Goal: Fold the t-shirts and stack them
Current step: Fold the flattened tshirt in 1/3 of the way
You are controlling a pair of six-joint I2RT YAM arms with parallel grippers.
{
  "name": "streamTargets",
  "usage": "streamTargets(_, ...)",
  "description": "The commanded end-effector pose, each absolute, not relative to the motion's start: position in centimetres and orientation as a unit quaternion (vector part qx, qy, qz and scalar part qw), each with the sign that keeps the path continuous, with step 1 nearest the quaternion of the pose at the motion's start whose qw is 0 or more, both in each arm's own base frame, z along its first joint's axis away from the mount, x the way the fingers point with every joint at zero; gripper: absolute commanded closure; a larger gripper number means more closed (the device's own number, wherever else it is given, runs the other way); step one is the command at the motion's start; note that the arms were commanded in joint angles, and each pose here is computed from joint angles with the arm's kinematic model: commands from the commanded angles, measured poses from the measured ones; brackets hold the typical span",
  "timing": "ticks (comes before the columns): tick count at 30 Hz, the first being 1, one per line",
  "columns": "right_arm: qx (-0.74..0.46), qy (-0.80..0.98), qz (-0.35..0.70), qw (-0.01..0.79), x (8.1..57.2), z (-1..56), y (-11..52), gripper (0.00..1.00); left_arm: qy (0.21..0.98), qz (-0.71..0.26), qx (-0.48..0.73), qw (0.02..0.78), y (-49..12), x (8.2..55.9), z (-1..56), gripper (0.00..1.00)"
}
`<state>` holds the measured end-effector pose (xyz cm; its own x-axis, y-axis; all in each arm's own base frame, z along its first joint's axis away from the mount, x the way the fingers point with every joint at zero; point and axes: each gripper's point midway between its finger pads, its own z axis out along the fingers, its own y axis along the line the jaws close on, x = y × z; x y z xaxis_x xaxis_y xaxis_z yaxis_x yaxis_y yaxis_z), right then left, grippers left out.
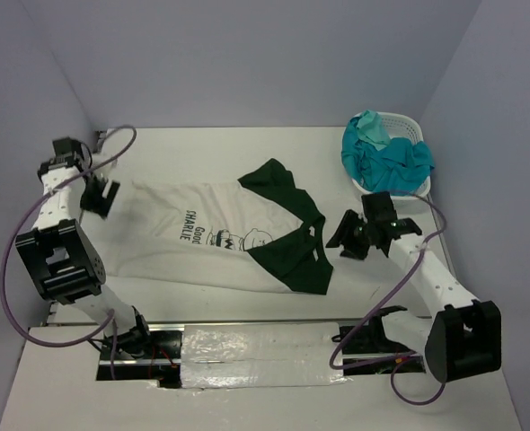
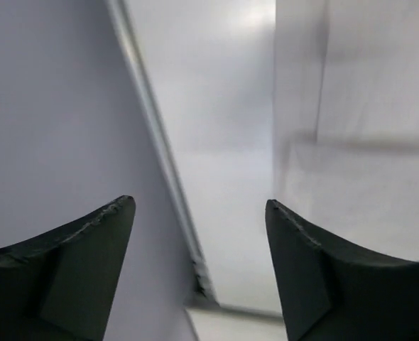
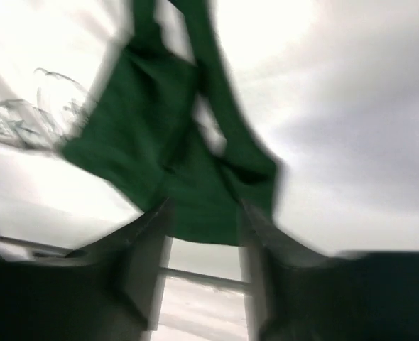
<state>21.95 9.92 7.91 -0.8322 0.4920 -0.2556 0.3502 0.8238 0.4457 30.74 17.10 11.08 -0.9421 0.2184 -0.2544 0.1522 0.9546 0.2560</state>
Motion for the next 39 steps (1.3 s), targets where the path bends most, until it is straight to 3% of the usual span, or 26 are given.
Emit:
streamTargets(1,0.157,0.934,0.217,0.238,27.2,11.4,10.7,0.57,0.929,0.135,0.189,0.287,10.6,38.2,20.8,0.16)
streamTargets(2,0.147,0.935,0.22,0.236,28.1,11.6,10.9,0.7,0.892,0.131,0.299,0.313,3.9,40.0,22.6,0.37)
streamTargets(3,0.137,0.933,0.221,0.248,29.6,12.7,11.1,0.83,0.863,0.122,0.362,0.33,-0.3,40.0,23.7,0.47)
streamTargets(4,0.131,0.934,0.222,0.248,30.3,12.6,11.1,0.83,0.833,0.104,0.422,0.342,-4.5,39.7,24.1,0.57)
streamTargets(5,0.121,0.939,0.221,0.233,31.0,11.6,11.2,0.76,0.777,0.072,0.525,0.339,-11.2,37.7,23.1,0.67)
streamTargets(7,0.102,0.936,0.246,0.232,32.4,11.8,11.9,0.69,0.698,0.007,0.621,0.357,-17.9,34.0,22.7,0.64)
streamTargets(8,0.086,0.939,0.25,0.222,32.7,10.9,12.2,0.64,0.643,-0.03,0.688,0.334,-21.5,30.4,20.0,0.57)
streamTargets(10,0.073,0.939,0.259,0.215,33.3,10.2,12.6,0.63,0.551,-0.104,0.734,0.385,-26.1,26.7,20.5,0.55)
streamTargets(11,0.071,0.942,0.258,0.202,33.4,9.1,12.7,0.63,0.503,-0.136,0.767,0.375,-27.4,24.0,18.1,0.54)
streamTargets(14,0.06,0.94,0.278,0.19,33.5,8.1,13.4,0.61,0.404,-0.21,0.776,0.436,-32.1,21.0,17.5,0.5)
streamTargets(17,0.056,0.939,0.289,0.179,33.7,7.0,13.9,0.55,0.392,-0.235,0.782,0.424,-35.4,21.3,15.2,0.5)
streamTargets(21,0.056,0.94,0.288,0.172,34.1,5.6,13.9,0.54,0.422,-0.254,0.782,0.382,-38.9,23.5,10.9,0.5)
streamTargets(25,0.064,0.948,0.268,0.158,34.0,4.2,13.4,0.54,0.401,-0.245,0.804,0.364,-41.4,23.7,8.9,0.51)
streamTargets(31,0.055,0.949,0.271,0.149,33.3,3.5,13.4,0.55,0.375,-0.231,0.844,0.304,-39.4,22.2,4.9,0.5)
streamTargets(39,0.044,0.953,0.266,0.138,32.0,2.9,13.3,0.56,0.318,-0.245,0.876,0.266,-37.2,20.0,5.5,0.44)
